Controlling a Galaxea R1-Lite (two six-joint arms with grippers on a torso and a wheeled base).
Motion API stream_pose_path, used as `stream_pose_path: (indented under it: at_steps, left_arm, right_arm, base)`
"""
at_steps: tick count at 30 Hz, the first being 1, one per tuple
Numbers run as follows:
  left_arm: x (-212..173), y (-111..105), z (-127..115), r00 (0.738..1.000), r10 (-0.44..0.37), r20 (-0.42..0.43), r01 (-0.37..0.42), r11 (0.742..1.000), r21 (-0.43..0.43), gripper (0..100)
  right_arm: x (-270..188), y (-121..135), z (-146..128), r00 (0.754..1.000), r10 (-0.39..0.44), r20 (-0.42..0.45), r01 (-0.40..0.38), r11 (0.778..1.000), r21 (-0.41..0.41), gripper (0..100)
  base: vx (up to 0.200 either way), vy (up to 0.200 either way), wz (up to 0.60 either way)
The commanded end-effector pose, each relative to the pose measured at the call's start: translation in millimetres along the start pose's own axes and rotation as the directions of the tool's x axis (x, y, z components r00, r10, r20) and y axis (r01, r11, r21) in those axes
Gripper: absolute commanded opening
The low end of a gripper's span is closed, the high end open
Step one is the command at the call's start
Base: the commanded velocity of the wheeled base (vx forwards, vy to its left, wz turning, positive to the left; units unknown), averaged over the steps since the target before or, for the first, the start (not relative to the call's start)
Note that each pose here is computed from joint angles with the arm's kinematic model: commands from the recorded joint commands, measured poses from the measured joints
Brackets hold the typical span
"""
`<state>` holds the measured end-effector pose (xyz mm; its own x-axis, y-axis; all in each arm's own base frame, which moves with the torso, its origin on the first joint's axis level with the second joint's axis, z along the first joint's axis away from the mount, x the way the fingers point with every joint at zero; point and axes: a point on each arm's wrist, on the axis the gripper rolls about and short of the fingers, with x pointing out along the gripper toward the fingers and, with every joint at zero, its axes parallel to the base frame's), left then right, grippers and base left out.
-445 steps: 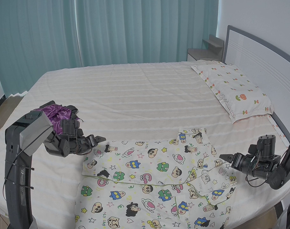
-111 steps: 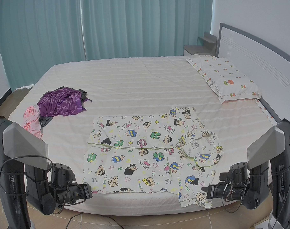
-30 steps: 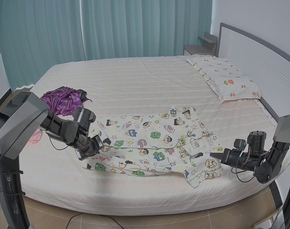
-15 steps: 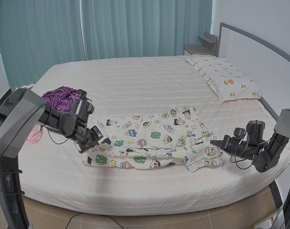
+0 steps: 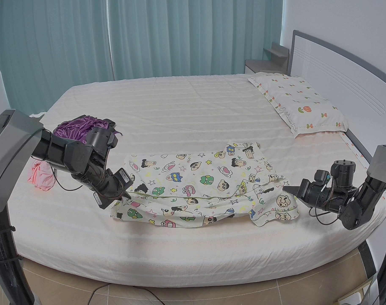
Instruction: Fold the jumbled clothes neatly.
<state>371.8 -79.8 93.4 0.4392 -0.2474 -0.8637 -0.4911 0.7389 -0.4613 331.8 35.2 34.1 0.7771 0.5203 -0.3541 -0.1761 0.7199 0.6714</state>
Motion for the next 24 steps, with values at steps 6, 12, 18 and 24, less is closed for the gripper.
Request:
stream_pose_path:
  at_steps: [6, 12, 18, 24]
  left_arm:
    - [-7.8, 25.4, -22.6, 0.994, 0.080, -0.075, -0.077, 0.996, 0.049, 0]
    - [-5.6, 35.2, -30.7, 0.984, 0.118, -0.132, -0.112, 0.992, 0.055, 0]
    - [-4.6, 37.9, -33.6, 0.979, 0.131, -0.154, -0.123, 0.990, 0.063, 0]
    - [-4.2, 35.9, -32.0, 0.975, 0.144, -0.171, -0.132, 0.988, 0.079, 0]
  right_arm:
    - [-16.3, 9.9, -1.2, 1.000, 0.008, 0.003, -0.008, 1.000, -0.004, 0]
    - [-22.7, 12.9, -2.6, 1.000, 0.006, 0.000, -0.006, 1.000, -0.002, 0]
    - [-27.9, 13.7, -7.2, 1.000, -0.001, -0.012, 0.001, 1.000, 0.003, 0]
    - [-30.2, 15.9, -8.8, 1.000, 0.001, -0.017, 0.000, 1.000, 0.003, 0]
  base:
    - [0.000, 0.000, 0.00]
    - [0.000, 0.000, 0.00]
    - [0.000, 0.000, 0.00]
    - [0.000, 0.000, 0.00]
